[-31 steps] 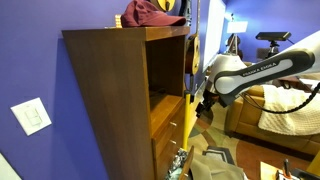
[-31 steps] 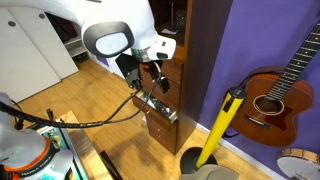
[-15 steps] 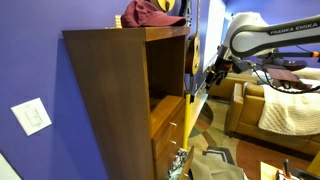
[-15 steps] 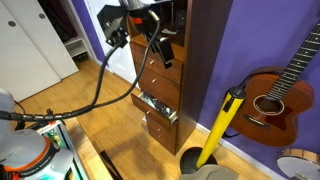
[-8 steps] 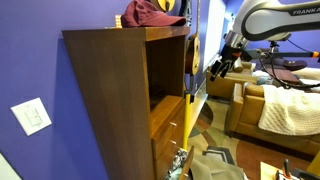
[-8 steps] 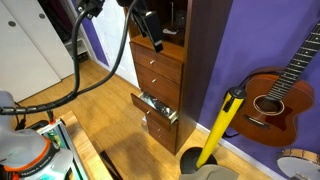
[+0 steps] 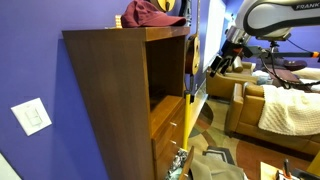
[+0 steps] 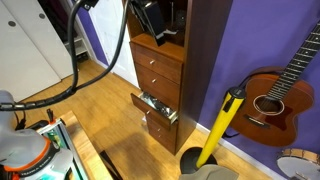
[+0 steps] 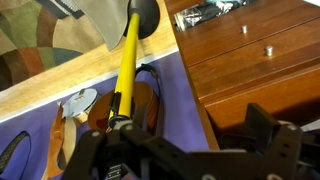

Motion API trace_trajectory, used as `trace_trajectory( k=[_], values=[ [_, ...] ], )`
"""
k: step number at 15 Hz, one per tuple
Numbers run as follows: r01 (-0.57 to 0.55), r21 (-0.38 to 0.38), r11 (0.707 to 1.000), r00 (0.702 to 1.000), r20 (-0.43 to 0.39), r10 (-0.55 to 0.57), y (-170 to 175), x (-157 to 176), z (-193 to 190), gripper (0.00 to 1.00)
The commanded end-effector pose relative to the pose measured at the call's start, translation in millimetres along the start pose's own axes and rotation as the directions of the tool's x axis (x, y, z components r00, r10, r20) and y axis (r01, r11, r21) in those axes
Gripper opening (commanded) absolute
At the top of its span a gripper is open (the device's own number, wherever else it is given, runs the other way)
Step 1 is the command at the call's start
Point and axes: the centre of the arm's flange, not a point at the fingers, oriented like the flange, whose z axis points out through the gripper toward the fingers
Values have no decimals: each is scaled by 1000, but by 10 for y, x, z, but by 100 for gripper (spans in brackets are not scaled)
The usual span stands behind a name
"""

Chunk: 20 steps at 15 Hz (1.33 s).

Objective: Remove the cap from on top of the cabinet and put it in the top shelf

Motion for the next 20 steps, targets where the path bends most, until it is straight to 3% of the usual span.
trace_trajectory(
  k=[1, 9, 10, 20],
  values=[
    [-37, 68, 997, 999, -32, 40, 82, 11, -365, 100],
    [-63, 137, 989, 996, -59, 72, 101, -55, -1105, 100],
    [-47, 111, 993, 996, -72, 55, 98, -33, -974, 100],
    [-66, 116, 991, 995, -62, 74, 119, -40, -1195, 100]
  ],
)
